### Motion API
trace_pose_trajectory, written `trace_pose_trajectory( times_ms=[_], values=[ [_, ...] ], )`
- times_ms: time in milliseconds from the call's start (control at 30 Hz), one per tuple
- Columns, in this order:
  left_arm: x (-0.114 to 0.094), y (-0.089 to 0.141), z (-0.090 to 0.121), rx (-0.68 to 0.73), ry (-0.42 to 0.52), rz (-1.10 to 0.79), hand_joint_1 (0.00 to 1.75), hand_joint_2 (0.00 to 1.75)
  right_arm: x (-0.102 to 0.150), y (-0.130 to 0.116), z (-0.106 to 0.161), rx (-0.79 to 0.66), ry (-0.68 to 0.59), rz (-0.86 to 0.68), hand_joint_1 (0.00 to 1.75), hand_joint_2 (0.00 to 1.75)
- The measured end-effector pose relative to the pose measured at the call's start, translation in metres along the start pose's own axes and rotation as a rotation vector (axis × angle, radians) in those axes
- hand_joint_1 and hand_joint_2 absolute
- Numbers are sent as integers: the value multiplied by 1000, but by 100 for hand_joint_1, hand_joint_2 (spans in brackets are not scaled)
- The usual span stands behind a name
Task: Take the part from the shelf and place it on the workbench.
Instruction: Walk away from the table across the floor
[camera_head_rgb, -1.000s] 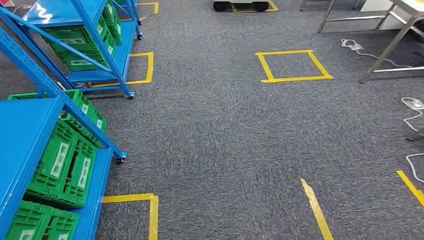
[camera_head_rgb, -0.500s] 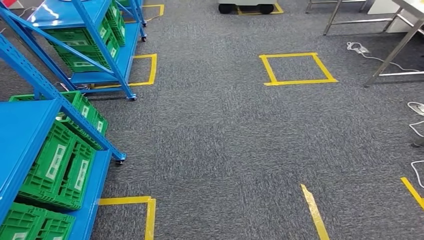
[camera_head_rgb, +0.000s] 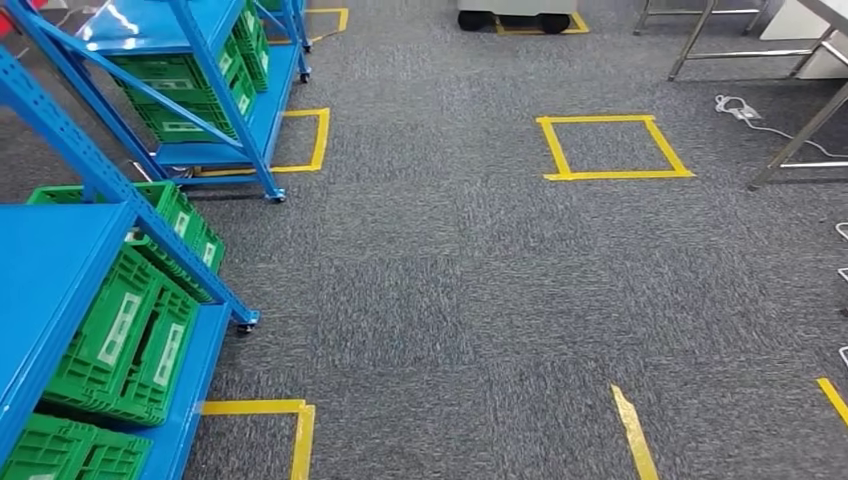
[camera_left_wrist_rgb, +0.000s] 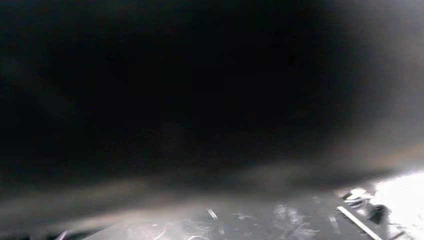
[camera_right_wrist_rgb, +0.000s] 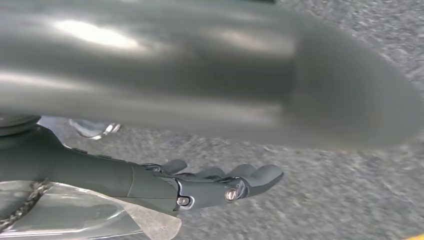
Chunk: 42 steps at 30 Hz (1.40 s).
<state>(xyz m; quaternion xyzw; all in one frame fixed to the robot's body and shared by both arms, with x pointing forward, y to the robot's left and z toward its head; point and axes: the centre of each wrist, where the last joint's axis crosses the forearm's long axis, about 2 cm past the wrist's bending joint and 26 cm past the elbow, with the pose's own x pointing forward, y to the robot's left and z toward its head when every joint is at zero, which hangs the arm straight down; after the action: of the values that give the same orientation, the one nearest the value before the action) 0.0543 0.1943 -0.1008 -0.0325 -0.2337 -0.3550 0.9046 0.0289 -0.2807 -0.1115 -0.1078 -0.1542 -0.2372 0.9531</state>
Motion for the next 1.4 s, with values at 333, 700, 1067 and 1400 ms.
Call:
trace_pose_trajectory(
  times_ms=[333, 700, 1067, 1400],
  values=[
    [0, 1, 0, 2, -2, -4, 0, 0, 0, -1, 0, -2, -1, 1, 0, 0],
    [1, 0, 0, -2, -15, -15, 0, 0, 1, 1, 0, 2, -9, 2, 0, 0],
    [3, 0, -1, -4, -24, -33, 0, 0, 2, 1, 0, 3, -17, 9, 0, 0],
    [3, 0, -1, -13, -22, -21, 0, 0, 1, 2, 0, 7, -16, 13, 0, 0]
  ],
)
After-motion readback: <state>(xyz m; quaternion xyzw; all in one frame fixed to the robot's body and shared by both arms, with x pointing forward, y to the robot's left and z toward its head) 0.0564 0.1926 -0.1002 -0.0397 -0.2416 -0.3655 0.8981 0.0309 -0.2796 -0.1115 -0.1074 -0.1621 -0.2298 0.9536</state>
